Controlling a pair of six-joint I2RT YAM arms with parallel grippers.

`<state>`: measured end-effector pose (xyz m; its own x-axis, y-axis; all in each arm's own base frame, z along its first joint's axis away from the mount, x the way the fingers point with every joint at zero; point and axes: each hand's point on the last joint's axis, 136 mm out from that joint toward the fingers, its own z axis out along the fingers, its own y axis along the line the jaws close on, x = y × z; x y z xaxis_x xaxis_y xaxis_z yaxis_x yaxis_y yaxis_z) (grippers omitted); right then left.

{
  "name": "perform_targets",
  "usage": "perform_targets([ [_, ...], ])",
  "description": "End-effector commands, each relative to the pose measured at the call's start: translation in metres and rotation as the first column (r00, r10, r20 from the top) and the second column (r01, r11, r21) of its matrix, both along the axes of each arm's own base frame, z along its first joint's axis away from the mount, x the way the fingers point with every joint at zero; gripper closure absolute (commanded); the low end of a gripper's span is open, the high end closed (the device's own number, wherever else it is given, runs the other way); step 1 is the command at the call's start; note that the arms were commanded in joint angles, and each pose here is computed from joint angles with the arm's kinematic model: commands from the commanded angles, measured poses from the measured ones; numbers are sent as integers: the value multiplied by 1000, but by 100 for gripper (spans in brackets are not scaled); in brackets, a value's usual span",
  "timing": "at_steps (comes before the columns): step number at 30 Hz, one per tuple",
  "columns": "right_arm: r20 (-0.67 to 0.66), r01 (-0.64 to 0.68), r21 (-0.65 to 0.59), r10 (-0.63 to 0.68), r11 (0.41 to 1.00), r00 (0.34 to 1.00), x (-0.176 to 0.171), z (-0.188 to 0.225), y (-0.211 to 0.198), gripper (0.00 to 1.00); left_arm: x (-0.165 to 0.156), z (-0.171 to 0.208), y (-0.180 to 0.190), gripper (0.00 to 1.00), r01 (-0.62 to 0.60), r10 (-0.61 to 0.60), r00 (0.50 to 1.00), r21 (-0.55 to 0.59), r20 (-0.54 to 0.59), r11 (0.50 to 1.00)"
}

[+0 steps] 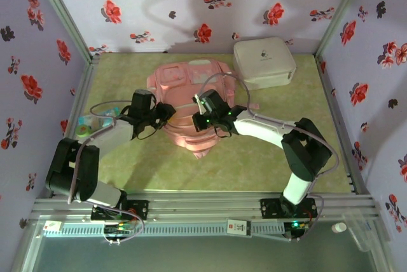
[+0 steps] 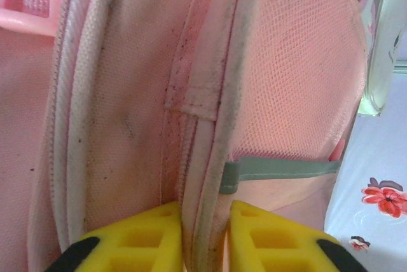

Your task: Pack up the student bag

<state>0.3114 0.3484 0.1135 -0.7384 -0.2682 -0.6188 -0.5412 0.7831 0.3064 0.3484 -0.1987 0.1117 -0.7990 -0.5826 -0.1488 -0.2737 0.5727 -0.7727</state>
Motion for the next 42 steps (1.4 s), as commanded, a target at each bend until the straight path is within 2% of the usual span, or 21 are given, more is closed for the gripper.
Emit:
perform_targets([
  [1,50,100,-21,-98,995,994,9,10,-21,100,9,3,12,89,-38,37,999,65,20,997],
  [5,49,163,-66,-160,984,986,7,2,-56,100,8,2,22,100,-41,39,999,111,23,993],
  [10,38,229,-123,-226,966,973,6,-7,-97,100,7,4,27,100,-27,23,999,138,27,990],
  [19,97,284,-217,-269,934,958,26,-9,-141,100,-2,5,36,100,46,-50,999,226,14,973],
  [29,163,183,-333,-135,925,977,55,-8,-146,100,-14,-3,44,100,178,-168,984,339,-60,924],
  [35,221,201,-296,-138,934,966,76,8,-145,100,-16,-4,42,100,268,-259,963,378,-76,886],
  [42,227,203,-245,-148,948,963,86,12,-139,100,-22,-6,37,100,350,-347,934,388,-80,853],
])
